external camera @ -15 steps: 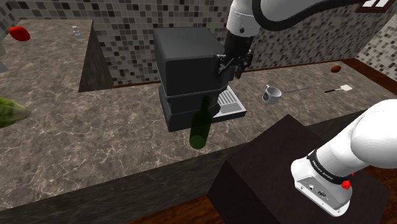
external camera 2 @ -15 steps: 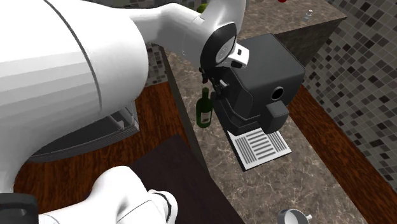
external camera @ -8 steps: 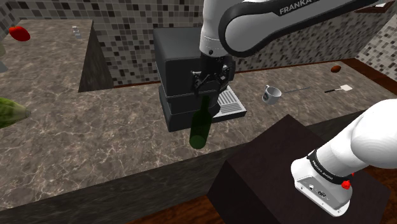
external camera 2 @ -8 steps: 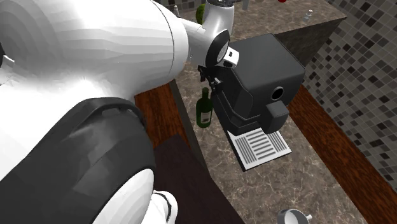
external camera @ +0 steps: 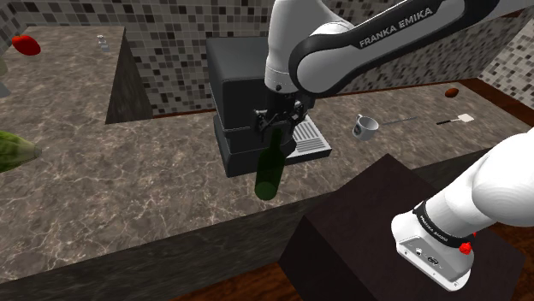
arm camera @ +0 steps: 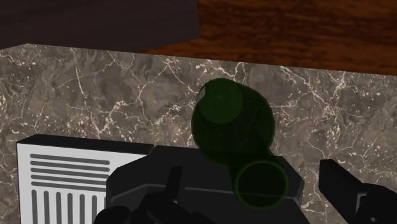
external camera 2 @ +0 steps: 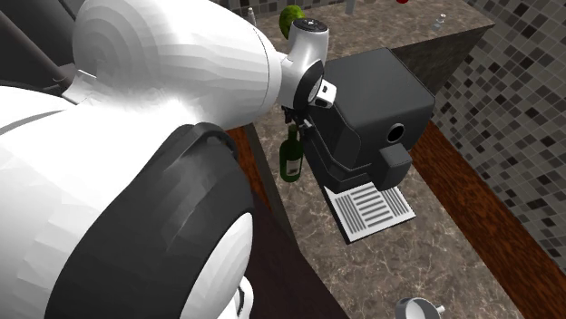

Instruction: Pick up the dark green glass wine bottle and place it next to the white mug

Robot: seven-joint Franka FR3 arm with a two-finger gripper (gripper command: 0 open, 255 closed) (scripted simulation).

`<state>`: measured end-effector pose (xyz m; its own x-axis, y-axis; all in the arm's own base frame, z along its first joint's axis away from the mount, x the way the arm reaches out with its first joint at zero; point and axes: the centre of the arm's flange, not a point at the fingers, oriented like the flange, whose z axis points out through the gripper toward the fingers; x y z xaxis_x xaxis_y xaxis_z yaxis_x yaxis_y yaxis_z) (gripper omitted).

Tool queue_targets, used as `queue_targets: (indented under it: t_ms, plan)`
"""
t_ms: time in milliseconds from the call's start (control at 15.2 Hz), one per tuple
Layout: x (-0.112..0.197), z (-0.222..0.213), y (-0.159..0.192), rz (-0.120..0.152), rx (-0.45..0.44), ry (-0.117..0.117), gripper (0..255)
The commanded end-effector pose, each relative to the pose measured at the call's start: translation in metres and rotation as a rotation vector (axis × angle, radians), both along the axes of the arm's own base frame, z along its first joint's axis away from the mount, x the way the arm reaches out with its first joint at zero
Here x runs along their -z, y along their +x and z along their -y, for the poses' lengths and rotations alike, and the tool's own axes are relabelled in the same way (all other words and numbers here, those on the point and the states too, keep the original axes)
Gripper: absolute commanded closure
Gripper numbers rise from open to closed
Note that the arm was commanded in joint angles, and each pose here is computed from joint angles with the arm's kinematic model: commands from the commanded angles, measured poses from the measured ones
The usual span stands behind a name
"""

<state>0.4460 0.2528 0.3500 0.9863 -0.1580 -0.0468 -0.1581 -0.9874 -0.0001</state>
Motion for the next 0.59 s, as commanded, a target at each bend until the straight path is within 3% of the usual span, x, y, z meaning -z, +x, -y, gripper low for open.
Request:
queue_targets:
  t_ms: [0, 396, 462, 528]
  plan:
    - [0.0016, -0.0001, -0.0002, 0.001, 0.0, 0.0, 0]
    - [0.0016, -0.0001, -0.0002, 0.0, 0.0, 0.0, 0]
    - [0.0016, -0.0001, -0.0002, 0.0, 0.0, 0.0, 255]
    - [0.0016, -0.0001, -0.0002, 0.0, 0.0, 0.0, 255]
